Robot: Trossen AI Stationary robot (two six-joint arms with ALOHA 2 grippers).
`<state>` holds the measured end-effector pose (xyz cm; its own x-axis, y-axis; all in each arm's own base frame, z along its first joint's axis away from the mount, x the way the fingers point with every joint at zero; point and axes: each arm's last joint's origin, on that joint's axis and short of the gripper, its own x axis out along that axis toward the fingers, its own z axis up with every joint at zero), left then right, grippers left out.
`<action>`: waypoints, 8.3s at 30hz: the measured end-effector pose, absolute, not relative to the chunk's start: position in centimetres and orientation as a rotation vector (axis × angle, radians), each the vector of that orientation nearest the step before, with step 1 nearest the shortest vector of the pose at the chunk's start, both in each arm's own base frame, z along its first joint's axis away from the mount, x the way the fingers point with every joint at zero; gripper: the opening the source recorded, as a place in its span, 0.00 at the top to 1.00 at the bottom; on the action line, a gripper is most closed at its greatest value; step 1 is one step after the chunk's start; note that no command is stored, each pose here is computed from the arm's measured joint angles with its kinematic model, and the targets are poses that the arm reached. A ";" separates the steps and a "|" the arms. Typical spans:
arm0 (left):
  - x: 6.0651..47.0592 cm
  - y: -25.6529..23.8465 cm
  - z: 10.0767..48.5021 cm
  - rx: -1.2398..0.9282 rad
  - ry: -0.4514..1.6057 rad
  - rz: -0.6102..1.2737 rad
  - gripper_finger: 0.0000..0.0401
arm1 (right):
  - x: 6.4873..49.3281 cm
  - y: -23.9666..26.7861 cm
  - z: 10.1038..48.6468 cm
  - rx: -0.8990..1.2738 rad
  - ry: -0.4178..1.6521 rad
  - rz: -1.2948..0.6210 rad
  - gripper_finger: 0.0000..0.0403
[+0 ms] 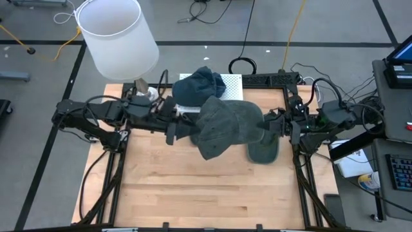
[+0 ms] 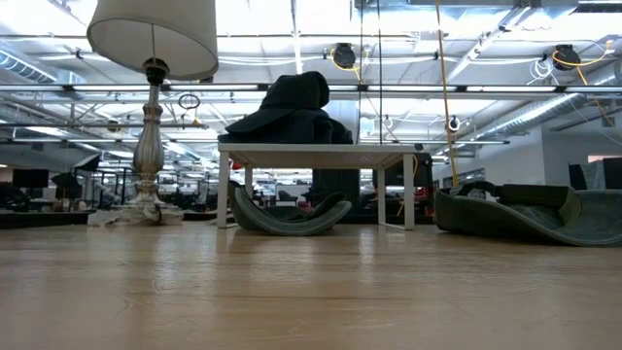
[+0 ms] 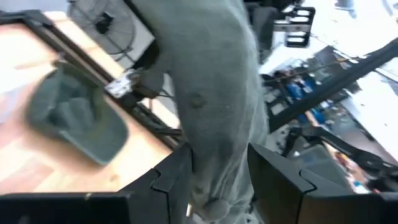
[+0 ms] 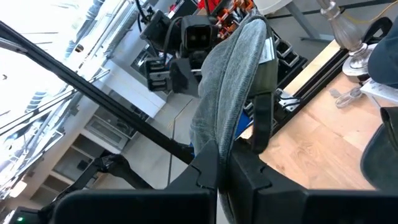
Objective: Pick & Place hat
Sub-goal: Put the left black cap on the shelf
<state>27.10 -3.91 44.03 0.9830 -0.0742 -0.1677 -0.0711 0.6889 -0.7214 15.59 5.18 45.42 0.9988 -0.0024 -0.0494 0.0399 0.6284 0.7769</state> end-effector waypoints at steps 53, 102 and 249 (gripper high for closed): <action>27.6 0.1 44.9 -1.172 0.233 -0.219 1.00 | 11.0 3.1 43.5 0.143 0.261 -0.118 0.72; 36.5 17.9 43.9 -1.147 0.118 0.299 1.00 | 9.9 2.6 46.5 -0.471 -0.005 -0.087 0.71; 37.1 13.1 43.9 -0.890 0.136 0.553 0.57 | 19.7 -11.0 38.1 0.063 0.393 -0.795 0.79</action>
